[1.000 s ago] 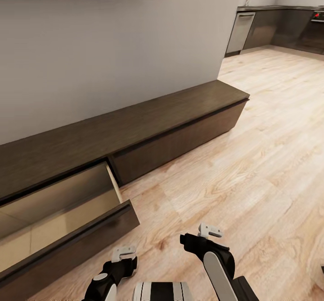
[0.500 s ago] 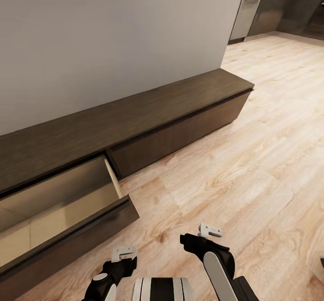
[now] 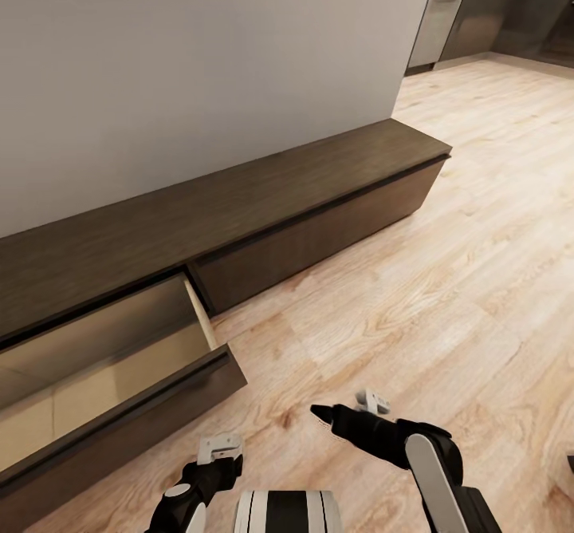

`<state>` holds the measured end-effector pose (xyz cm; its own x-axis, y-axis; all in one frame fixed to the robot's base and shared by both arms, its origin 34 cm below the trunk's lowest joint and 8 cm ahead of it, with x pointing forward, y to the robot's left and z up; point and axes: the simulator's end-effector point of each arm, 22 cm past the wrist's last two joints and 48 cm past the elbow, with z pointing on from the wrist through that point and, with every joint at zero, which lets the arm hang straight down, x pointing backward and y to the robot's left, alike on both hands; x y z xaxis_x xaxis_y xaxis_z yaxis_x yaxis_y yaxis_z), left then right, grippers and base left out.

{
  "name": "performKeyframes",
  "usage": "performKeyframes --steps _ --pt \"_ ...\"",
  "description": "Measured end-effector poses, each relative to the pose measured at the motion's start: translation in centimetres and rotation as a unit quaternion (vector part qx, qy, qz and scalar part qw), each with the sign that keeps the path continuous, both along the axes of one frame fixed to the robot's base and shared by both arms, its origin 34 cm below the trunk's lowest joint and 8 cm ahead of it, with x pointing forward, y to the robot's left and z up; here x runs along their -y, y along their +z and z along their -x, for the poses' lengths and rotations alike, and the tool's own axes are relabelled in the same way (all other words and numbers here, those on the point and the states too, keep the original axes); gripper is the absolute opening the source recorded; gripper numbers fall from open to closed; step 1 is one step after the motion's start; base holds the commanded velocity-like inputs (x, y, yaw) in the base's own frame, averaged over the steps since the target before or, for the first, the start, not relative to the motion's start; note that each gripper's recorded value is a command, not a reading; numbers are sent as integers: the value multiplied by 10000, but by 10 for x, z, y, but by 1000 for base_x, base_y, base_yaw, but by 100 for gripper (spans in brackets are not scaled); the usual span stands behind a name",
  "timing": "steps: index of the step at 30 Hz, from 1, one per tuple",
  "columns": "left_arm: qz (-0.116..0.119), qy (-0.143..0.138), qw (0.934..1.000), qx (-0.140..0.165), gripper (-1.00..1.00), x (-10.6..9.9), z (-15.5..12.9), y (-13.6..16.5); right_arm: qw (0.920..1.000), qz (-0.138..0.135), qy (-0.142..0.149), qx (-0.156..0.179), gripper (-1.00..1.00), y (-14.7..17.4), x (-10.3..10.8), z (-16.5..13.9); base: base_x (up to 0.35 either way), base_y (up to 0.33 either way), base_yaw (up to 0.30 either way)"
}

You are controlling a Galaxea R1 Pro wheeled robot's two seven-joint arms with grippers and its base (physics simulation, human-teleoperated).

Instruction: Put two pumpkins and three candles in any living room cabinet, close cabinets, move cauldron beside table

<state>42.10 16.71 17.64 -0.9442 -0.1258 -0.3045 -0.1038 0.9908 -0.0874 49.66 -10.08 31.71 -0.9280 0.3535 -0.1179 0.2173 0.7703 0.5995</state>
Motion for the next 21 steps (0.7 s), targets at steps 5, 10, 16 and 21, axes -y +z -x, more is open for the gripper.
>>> performKeyframes --steps 5,10,16,21 --pt "0 1 10000 -78 100 0 5 -6 9996 -225 -146 -56 100 -3 5 0 0 0 0" --pt "0 2 9998 -178 100 0 12 -13 9995 -226 -154 -155 100 -12 5 4 0 0 0" --pt "0 2 9997 -260 100 0 18 -19 9994 -219 -151 -228 100 -19 5 8 0 0 0" --pt "0 2 9994 -341 100 0 23 -24 9992 -215 -152 -303 100 -26 4 11 0 0 0"
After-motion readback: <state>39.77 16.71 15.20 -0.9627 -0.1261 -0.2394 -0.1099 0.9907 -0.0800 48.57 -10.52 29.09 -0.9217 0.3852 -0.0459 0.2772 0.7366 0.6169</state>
